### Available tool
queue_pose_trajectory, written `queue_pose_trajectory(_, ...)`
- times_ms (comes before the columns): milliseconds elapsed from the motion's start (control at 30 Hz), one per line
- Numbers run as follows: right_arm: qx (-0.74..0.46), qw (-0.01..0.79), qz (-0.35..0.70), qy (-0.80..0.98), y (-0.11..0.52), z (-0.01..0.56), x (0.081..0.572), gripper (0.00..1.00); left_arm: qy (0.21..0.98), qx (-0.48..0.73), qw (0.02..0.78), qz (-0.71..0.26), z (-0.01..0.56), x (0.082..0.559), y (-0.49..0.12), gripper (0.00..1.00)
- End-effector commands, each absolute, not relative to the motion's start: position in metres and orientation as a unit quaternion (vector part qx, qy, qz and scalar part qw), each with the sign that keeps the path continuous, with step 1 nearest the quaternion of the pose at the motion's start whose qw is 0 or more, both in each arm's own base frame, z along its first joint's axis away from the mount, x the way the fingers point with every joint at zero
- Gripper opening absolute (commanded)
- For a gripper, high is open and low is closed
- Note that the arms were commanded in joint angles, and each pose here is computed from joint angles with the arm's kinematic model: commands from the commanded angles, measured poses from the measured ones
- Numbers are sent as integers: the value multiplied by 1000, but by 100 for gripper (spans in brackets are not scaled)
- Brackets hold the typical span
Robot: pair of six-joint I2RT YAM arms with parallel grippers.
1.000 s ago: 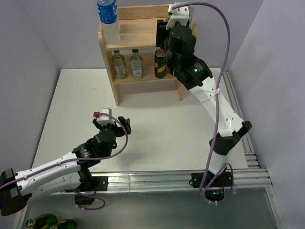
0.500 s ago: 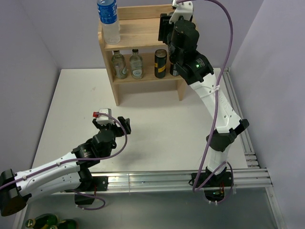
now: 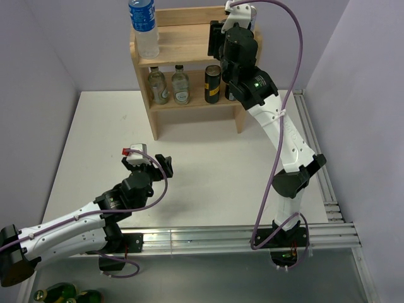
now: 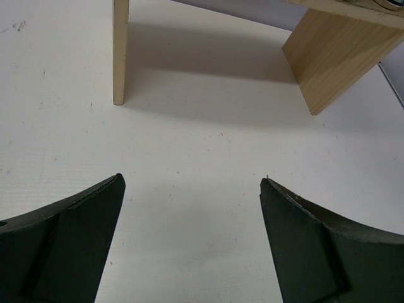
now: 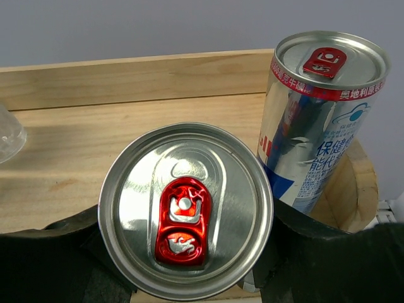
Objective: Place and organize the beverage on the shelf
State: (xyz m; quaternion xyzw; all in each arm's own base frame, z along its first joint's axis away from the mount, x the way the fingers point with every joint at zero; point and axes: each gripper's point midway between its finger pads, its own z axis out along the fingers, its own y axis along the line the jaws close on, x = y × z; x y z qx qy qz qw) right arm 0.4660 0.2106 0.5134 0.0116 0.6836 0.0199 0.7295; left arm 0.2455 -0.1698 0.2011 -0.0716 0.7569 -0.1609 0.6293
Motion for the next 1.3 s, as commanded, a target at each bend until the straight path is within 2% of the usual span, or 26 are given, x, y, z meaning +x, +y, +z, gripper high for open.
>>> queue_pose_trajectory(0, 35, 755, 44, 654, 207, 536, 469, 0, 753, -76, 630, -173, 206, 244, -171, 95)
queue_pose_trajectory(67, 35, 752, 44, 656, 207, 533, 471, 2, 753, -77, 631, -172, 206, 245, -171, 95)
queue_pose_trajectory(167, 34, 750, 45, 659, 209, 529, 475, 15, 753, -76, 631, -172, 206, 244, -171, 95)
queue_pose_trajectory(200, 34, 748, 43, 661, 210, 526, 476, 26, 752, -76, 631, -173, 206, 244, -171, 95)
queue_pose_trajectory(300, 30, 746, 46, 664, 212, 522, 480, 45, 752, -76, 631, -173, 206, 244, -170, 95)
queue_pose_trajectory(400, 25, 742, 49, 668, 216, 516, 484, 56, 752, -77, 631, -175, 206, 244, -170, 95)
queue_pose_trajectory(833, 16, 732, 43, 679, 226, 497, 498, 66, 750, -79, 632, -178, 208, 243, -169, 95)
queue_pose_trajectory(933, 25, 731, 52, 680, 227, 495, 500, 73, 750, -79, 632, -177, 207, 243, -169, 95)
queue_pose_trajectory(967, 28, 731, 51, 680, 227, 495, 501, 86, 750, -78, 632, -178, 207, 243, -169, 95)
queue_pose_trajectory(1000, 27, 731, 50, 680, 227, 494, 501, 88, 750, -78, 632, -178, 208, 243, -169, 95)
queue_pose_trajectory(1267, 28, 729, 49, 682, 227, 491, 504, 89, 750, -79, 632, -179, 208, 243, -169, 95)
